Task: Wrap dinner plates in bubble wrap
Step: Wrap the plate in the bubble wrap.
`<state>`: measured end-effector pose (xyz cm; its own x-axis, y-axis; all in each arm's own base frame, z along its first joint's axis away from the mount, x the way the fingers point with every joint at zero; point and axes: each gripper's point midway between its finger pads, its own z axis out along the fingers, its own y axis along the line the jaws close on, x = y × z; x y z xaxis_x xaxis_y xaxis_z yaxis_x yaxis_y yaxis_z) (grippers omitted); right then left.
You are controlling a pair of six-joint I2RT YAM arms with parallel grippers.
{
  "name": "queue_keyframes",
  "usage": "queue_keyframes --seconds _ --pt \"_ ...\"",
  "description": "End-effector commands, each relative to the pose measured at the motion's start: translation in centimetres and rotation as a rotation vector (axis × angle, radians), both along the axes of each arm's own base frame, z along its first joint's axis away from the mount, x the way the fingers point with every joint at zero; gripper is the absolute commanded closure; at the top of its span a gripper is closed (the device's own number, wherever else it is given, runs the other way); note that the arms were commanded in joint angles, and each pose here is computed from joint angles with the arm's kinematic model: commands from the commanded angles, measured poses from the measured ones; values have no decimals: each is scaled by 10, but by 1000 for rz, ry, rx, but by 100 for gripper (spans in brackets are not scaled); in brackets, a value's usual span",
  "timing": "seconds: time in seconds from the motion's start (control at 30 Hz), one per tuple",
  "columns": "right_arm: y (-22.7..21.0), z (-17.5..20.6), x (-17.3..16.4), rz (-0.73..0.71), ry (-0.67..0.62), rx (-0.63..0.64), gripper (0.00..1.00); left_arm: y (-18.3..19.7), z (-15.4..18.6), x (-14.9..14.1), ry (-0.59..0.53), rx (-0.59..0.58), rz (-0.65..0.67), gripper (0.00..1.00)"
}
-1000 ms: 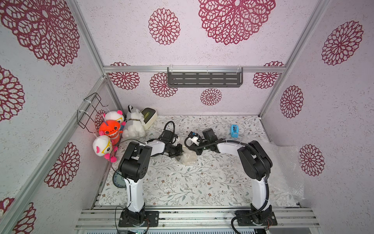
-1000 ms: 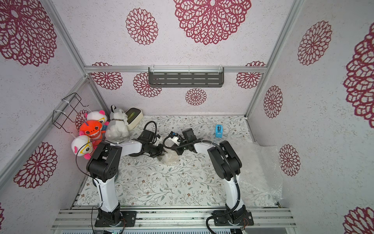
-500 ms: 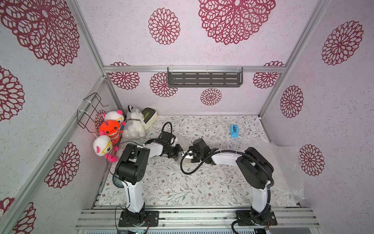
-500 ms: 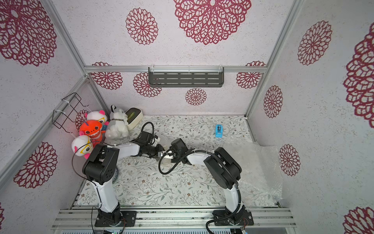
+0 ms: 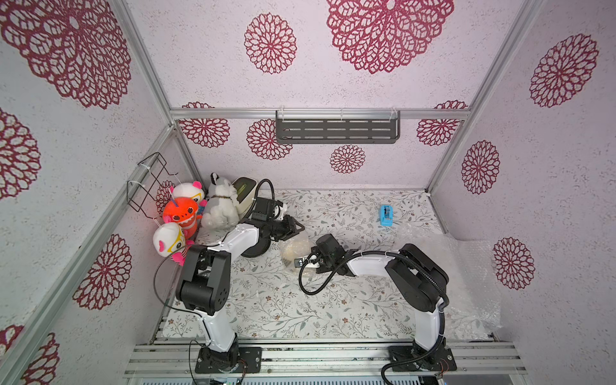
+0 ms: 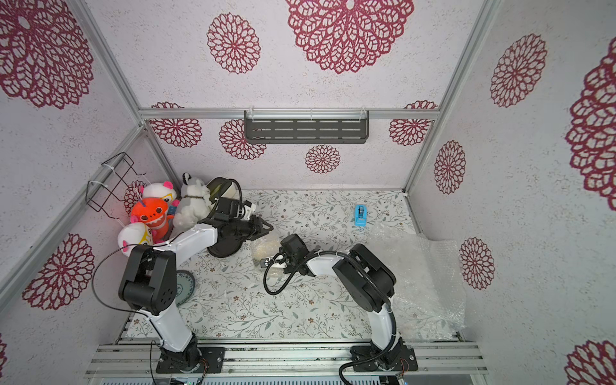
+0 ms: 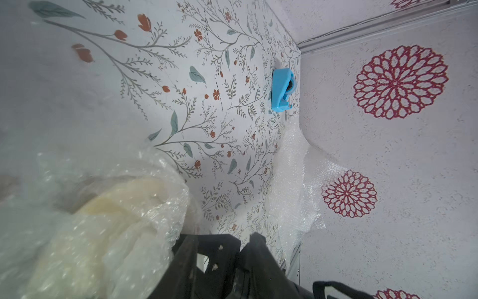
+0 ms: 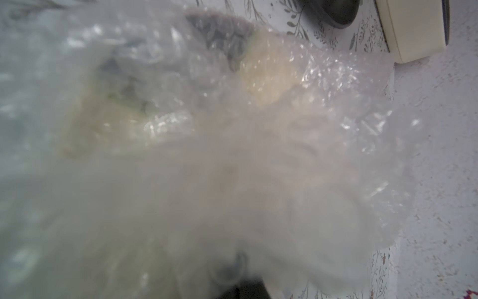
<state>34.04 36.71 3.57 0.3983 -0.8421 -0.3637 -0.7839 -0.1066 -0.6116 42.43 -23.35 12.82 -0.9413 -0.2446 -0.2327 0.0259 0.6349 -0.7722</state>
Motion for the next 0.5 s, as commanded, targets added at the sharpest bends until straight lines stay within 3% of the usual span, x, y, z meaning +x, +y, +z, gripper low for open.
queue_keyframes --seconds 0.0,0.1,0.17,0.3,0.4,0.47 --pt "-24 -39 -27 16 92 -136 100 -19 -42 -28 168 94 -83 70" --pt "-19 -30 -23 7 71 -100 100 -12 -62 -42 245 140 -56 76" --pt "-15 -22 -21 2 61 -63 100 10 -103 -57 355 193 3 80" --pt "-1 6 -18 5 57 56 98 37 -155 -78 454 246 51 87" --pt "9 41 -17 -34 131 212 76 50 -173 -85 465 305 63 91" --pt "8 63 -17 -82 237 333 67 52 -176 -85 457 307 66 92"
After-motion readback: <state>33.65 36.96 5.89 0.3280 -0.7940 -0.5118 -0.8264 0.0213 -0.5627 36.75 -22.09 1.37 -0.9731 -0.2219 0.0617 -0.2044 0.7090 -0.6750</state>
